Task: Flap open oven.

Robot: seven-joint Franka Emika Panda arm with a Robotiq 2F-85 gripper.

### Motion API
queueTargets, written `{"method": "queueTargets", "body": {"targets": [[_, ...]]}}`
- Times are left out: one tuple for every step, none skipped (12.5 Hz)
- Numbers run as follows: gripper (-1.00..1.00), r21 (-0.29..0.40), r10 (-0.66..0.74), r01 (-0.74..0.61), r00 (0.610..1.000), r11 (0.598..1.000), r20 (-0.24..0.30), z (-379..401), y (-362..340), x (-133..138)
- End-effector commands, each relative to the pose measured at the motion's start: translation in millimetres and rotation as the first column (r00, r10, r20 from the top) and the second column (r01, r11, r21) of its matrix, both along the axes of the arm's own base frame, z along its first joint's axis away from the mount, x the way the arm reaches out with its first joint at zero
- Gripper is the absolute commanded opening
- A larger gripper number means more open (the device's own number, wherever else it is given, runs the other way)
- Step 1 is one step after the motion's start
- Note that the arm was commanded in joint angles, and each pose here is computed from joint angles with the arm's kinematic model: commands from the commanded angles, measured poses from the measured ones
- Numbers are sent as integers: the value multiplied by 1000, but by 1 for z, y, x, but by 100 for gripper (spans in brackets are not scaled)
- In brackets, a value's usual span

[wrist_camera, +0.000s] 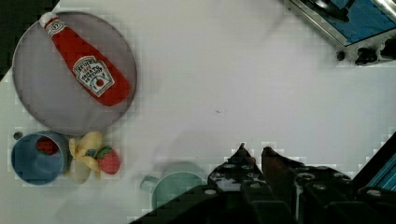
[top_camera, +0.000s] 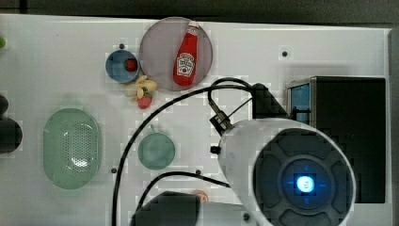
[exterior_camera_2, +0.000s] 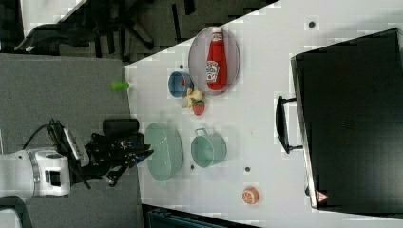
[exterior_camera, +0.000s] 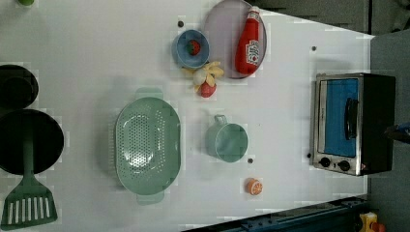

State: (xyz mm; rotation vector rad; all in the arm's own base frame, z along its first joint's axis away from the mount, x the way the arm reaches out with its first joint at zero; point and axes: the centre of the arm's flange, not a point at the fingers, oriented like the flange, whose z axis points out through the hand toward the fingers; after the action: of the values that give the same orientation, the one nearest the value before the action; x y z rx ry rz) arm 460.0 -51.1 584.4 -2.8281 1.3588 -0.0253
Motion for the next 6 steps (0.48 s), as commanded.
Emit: {"method": "queueTargets", "body": {"targets": [[-65,27,133,-131,990,991,-48,-26,-50,-7],[-65,38,209,-208,977,977,-48,-34,-66,-7],[-65,46,285,-283,958,958,-42,-43,-83,-8],[-65,48,363,-361,931,931,-29,-52,-101,-7],[-65,43,442,-441,897,896,-12,-61,-118,-7],[-65,32,517,-517,856,855,4,-71,-135,-7]]}}
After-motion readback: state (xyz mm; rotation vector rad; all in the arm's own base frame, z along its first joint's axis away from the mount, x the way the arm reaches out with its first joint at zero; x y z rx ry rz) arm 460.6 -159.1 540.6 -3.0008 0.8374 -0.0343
